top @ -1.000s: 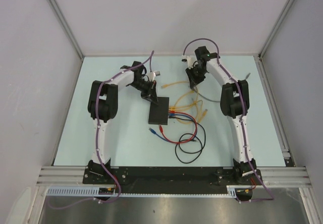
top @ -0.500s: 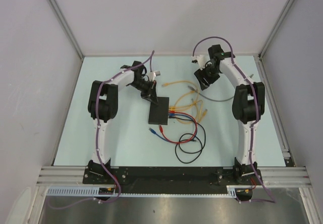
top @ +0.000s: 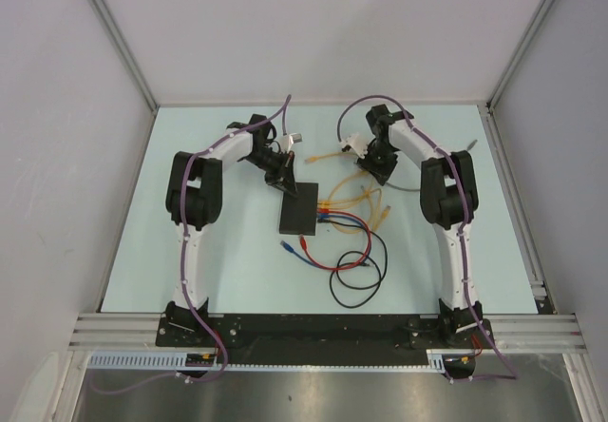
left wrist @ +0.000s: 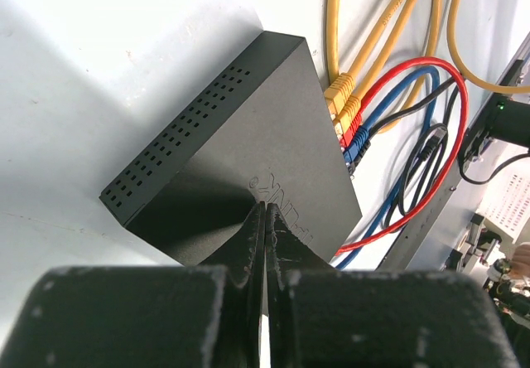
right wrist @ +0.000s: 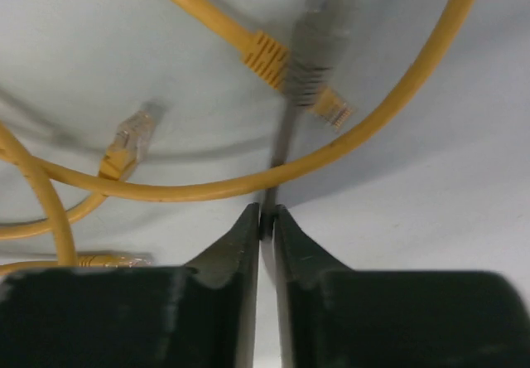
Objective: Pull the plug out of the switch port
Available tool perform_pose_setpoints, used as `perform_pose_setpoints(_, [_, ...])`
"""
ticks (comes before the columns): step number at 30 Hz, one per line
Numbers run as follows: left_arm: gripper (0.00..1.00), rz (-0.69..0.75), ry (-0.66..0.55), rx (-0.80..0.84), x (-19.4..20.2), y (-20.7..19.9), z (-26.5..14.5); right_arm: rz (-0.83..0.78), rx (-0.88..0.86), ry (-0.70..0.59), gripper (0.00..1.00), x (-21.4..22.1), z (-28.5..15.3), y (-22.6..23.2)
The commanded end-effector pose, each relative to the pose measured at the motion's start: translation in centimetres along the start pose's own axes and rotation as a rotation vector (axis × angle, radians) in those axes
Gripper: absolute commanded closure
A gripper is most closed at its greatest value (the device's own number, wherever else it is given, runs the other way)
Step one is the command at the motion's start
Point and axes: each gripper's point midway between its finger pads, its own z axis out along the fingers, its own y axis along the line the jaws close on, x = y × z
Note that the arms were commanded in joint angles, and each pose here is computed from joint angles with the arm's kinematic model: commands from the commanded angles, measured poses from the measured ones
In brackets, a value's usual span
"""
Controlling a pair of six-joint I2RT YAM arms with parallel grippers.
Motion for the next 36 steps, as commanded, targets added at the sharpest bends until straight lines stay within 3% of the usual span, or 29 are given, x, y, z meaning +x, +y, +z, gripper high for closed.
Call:
perform_pose_setpoints(1, [1.0, 0.04, 0.006, -0.074, -0.2, 2.0, 0.3, -0.081, 0.051, 0.11, 0.91, 2.4, -1.9, -1.8])
perform_pose_setpoints(10, [1.0, 0.034, 0.009, -0.061, -0.2, 2.1, 0.6, -0.229, 0.225, 0.442, 0.94, 9.7, -5.8, -7.6])
perform_pose_setpoints(16, [1.0, 0.024, 0.021, -0.05, 0.2, 1.9, 0.6, -0.129, 0.472, 0.506, 0.91, 9.9, -6.8, -13.9])
perform_pose_setpoints(17, [1.0, 0.026, 0.022, -0.047, 0.3, 1.8, 0.6, -0.073, 0.478, 0.492, 0.73, 9.7, -5.9, -14.0])
perform_pose_setpoints(19, [1.0, 0.023, 0.026, -0.047, 0.5, 1.7, 0.5, 0.003, 0.507, 0.403, 0.46, 7.6, -7.0, -14.5])
perform_pose_setpoints(20, [1.0, 0.024, 0.027, -0.042, 0.6, 1.6, 0.4, 0.066, 0.501, 0.371, 0.01, 7.2, -6.9, -13.9])
perform_pose_setpoints(21, [1.0, 0.02, 0.027, -0.044, 0.7, 1.6, 0.4, 0.098, 0.521, 0.312, 0.0, 5.9, -8.1, -14.1])
perform_pose_setpoints(25, [1.0, 0.029, 0.023, -0.042, 0.7, 1.3, 0.1, 0.167, 0.256, 0.055, 0.03, 1.4, -7.1, -8.3])
perform_pose_setpoints(27, [1.0, 0.028, 0.017, -0.042, 0.5, 1.2, 0.0, 0.243, 0.174, -0.04, 0.08, 0.0, -7.7, -5.9])
perform_pose_setpoints(28, [1.0, 0.028, 0.017, -0.043, 0.5, 1.2, 0.0, 0.274, 0.07, -0.074, 0.15, -0.4, -6.6, -3.7])
perform_pose_setpoints(31, [0.99, 0.032, 0.012, -0.044, 0.4, 1.0, -0.2, 0.398, -0.129, -0.092, 0.33, -0.6, -5.2, 0.8])
perform_pose_setpoints(33, [0.99, 0.038, 0.011, -0.049, 0.5, 0.9, -0.4, 0.44, -0.228, -0.099, 0.37, -0.9, -4.7, 3.2])
perform_pose_setpoints(36, [0.99, 0.043, 0.013, -0.053, 0.7, 0.9, -0.5, 0.408, -0.295, -0.066, 0.34, -0.9, -4.1, 6.8])
